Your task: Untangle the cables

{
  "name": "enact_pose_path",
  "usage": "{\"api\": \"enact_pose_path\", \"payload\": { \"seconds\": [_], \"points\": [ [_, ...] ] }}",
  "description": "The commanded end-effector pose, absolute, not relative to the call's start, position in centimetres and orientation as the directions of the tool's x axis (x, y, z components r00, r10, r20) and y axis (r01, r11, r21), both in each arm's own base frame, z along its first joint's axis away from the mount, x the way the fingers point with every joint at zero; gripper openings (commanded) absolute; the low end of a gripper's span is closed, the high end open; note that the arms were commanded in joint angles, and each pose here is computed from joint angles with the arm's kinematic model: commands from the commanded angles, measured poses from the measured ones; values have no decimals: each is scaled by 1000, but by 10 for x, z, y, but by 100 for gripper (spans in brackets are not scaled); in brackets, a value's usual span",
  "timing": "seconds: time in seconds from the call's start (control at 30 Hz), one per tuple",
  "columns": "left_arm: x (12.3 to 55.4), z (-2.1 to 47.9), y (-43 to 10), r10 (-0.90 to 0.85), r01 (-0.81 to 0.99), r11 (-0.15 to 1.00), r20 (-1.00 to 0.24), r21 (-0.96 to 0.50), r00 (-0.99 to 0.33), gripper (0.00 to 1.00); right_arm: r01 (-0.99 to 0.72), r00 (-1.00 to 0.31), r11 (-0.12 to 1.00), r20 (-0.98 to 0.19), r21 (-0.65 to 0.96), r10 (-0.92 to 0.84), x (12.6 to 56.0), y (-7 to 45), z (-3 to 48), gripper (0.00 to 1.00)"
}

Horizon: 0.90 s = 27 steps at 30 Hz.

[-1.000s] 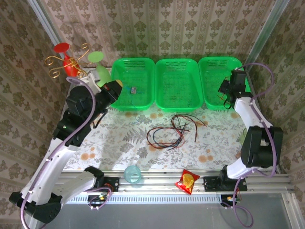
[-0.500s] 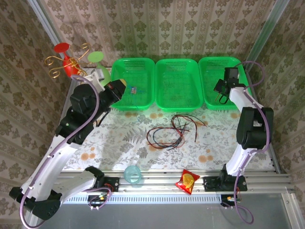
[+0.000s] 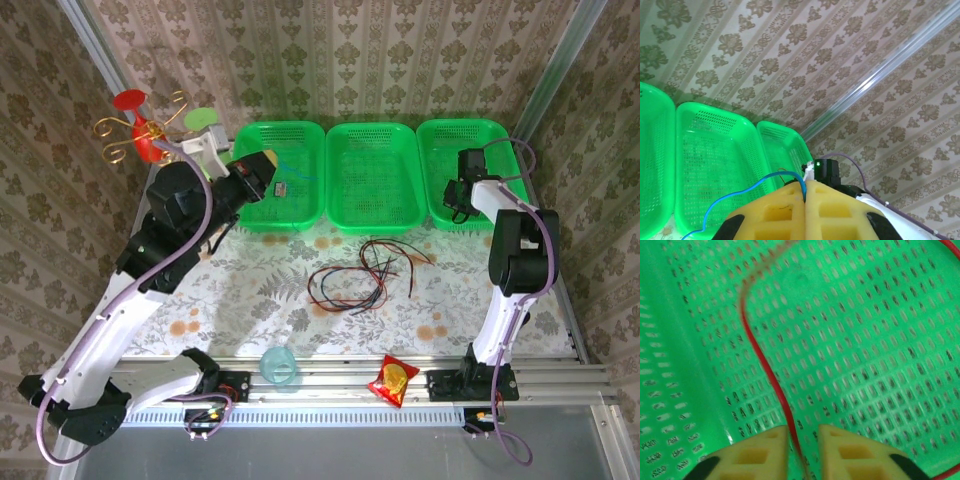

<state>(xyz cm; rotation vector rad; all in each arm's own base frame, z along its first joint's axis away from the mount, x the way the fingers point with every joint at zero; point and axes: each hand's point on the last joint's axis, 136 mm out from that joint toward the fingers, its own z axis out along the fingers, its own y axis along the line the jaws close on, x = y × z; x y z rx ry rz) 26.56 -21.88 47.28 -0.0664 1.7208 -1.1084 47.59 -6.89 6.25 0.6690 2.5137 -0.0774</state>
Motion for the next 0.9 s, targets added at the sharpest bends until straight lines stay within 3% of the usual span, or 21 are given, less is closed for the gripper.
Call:
{"api": "enact_pose_path", "payload": {
  "seconds": [0.0, 0.13, 0.33, 0.87],
  "points": [
    [260, 500, -221, -510, 499, 579, -764, -645, -396, 0, 455, -741, 887, -518, 83, 428, 474, -66, 82, 44],
    [261, 513, -234, -496, 531, 576, -782, -621, -377, 0, 449, -703, 888, -575, 98, 419, 471, -70, 120, 63],
    [271, 543, -252, -473, 582, 578, -816, -572, -332, 0, 441, -639, 886, -643, 143, 422, 457, -72, 170, 77],
    [341, 617, -323, -446, 699, 549, -868, -458, -218, 0, 366, -583, 878, -659, 308, 475, 369, -38, 200, 82]
  ]
}}
